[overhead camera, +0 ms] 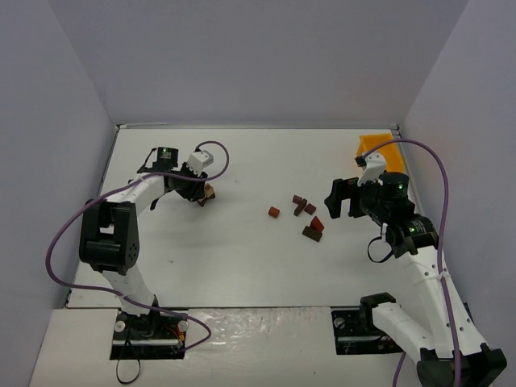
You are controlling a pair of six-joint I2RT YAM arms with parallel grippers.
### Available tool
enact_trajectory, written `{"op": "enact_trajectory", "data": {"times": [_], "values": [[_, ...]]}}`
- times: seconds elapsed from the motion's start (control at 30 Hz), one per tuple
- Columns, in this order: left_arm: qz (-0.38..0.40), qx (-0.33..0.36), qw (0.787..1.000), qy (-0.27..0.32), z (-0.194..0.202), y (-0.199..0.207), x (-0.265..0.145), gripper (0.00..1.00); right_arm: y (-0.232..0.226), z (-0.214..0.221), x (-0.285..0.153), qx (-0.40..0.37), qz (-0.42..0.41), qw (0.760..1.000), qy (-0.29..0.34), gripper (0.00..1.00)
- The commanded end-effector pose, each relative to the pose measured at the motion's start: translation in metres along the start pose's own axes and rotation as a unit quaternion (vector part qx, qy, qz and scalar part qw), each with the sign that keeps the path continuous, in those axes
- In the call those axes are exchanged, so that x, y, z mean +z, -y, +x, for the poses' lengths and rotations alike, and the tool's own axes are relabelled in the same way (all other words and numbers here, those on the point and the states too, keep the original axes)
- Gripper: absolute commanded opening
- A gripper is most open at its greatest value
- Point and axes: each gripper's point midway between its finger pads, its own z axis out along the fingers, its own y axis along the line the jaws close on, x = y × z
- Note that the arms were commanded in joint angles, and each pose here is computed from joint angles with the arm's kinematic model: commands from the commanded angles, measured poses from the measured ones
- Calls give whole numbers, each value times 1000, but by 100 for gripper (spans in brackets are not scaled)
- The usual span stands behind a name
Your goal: Build the wood block tower
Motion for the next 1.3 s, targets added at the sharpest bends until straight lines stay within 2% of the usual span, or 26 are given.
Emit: {"op": "enact_trajectory", "data": {"times": [0.0, 0.07, 0.57, 0.83, 1.27], "values": [[-10, 21, 999, 39, -33, -7, -7, 3, -5, -23, -4, -13, -7, 999, 38, 100], [-10, 21, 999, 37, -33, -6, -7, 16, -5, -23, -4, -13, -8, 999, 38, 100], [-12, 23, 999, 28, -30, -4, -11, 31, -6, -23, -4, -12, -11, 999, 37, 100], [-24, 23, 999, 29, -33, -7, -14, 36, -7, -22, -4, -12, -12, 999, 36, 100], [-17, 19, 999, 30, -36, -4, -10, 35, -7, -23, -4, -13, -12, 999, 38, 100]]}}
